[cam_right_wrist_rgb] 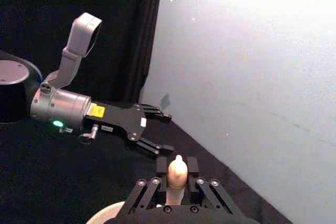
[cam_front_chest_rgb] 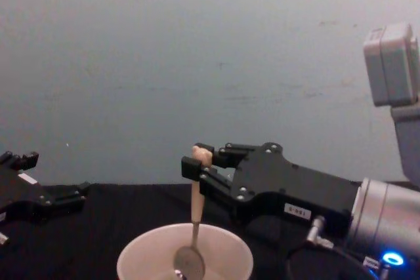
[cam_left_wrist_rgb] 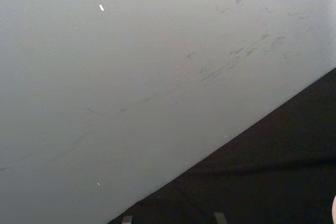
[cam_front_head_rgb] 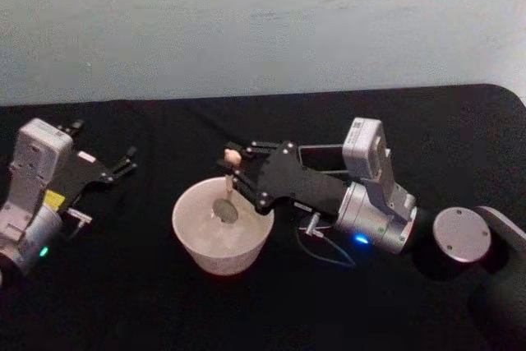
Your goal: Pick up the stirring spoon with one hand, stir inside the cup, then place it back in its original position.
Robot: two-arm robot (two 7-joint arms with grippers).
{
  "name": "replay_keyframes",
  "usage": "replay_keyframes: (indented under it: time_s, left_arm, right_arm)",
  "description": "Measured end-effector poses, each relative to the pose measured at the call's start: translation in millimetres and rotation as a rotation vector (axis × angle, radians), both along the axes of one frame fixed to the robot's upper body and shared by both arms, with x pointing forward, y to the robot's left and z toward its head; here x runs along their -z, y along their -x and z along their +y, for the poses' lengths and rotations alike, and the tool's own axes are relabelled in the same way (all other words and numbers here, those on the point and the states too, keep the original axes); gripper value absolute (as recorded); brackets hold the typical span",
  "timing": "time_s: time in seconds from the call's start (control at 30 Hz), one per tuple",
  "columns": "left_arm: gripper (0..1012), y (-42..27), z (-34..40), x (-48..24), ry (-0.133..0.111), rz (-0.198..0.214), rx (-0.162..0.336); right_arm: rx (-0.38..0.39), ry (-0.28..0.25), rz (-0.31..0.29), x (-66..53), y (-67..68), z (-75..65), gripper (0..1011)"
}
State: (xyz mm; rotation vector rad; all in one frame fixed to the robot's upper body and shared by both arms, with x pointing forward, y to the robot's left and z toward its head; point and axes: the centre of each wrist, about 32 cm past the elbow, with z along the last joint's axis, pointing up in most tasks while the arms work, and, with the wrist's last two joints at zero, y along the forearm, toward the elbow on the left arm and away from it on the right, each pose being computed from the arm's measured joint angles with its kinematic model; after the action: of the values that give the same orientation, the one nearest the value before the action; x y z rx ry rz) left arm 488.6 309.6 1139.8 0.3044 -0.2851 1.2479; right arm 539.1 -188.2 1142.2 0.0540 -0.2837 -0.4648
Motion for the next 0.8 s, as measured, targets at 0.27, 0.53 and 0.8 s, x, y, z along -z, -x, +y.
replay_keyframes:
  time_s: [0.27,0.53,0.8]
  left_arm:
    - [1001,0.0,0.0,0.0,0.0,0.0,0.0]
    - [1001,0.0,0.0,0.0,0.0,0.0,0.0]
    - [1001,0.0,0.0,0.0,0.0,0.0,0.0]
  right_arm:
    - [0.012,0.002,-0.003,-0.4,1.9,-6.8,214]
    - [0.012,0.019,0.002,-0.4,11.2,-18.5,214]
    - [-0.035,0.014,0.019,-1.2,25.9,-21.4,214]
